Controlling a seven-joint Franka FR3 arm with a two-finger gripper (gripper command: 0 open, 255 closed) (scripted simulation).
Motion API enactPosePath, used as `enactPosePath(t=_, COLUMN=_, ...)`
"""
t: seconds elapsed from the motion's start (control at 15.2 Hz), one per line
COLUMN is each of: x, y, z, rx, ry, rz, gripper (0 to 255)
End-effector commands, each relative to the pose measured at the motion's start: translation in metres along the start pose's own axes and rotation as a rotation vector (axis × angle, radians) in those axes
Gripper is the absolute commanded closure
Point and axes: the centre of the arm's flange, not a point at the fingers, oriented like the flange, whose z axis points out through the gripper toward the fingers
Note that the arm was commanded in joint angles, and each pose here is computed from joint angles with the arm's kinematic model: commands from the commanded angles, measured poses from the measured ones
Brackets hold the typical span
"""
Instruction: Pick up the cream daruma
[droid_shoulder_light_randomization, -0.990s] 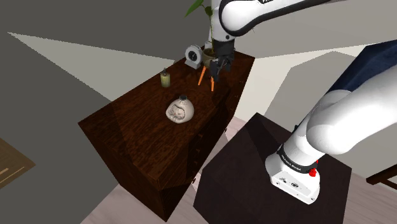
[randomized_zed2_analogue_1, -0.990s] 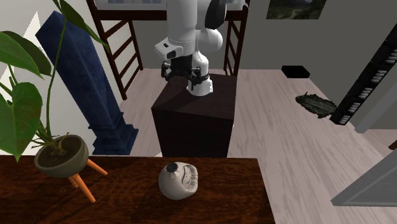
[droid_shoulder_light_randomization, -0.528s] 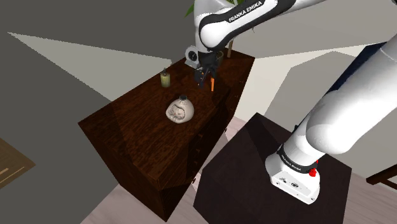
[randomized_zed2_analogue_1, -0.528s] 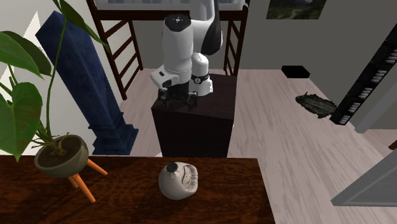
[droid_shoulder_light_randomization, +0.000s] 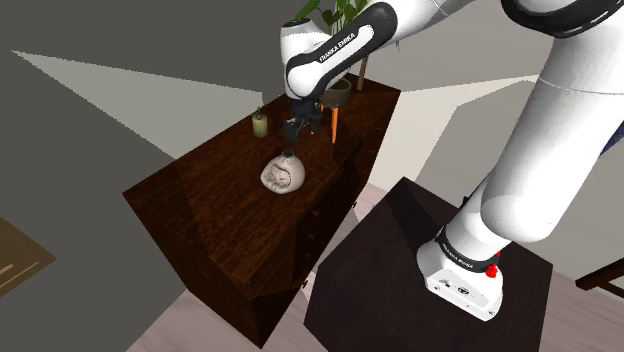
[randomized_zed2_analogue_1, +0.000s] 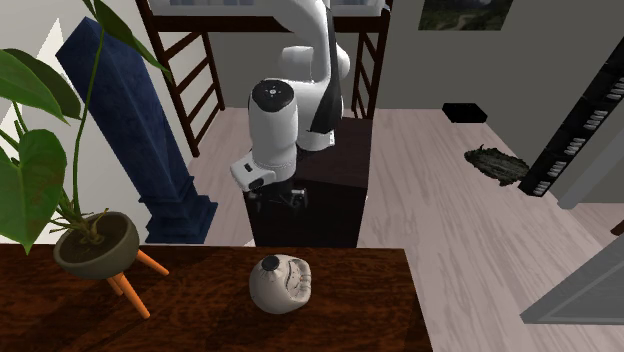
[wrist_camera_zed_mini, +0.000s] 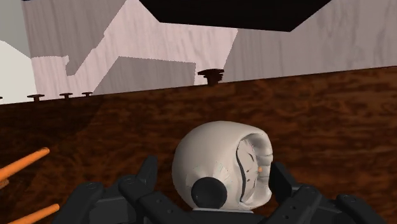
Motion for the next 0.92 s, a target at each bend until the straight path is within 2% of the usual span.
enactPosePath(t=0.0, x=0.021, y=0.002, z=0.017, rx=0.001, ry=0.004, rz=0.005, gripper=0)
enactPosePath(t=0.4, x=0.082, y=-0.002, z=0.065, rx=0.004, ry=0.015, rz=0.02, gripper=0)
enactPosePath(t=0.86, x=0.086, y=-0.005, z=0.098, rx=0.004, ry=0.015, rz=0.021, gripper=0)
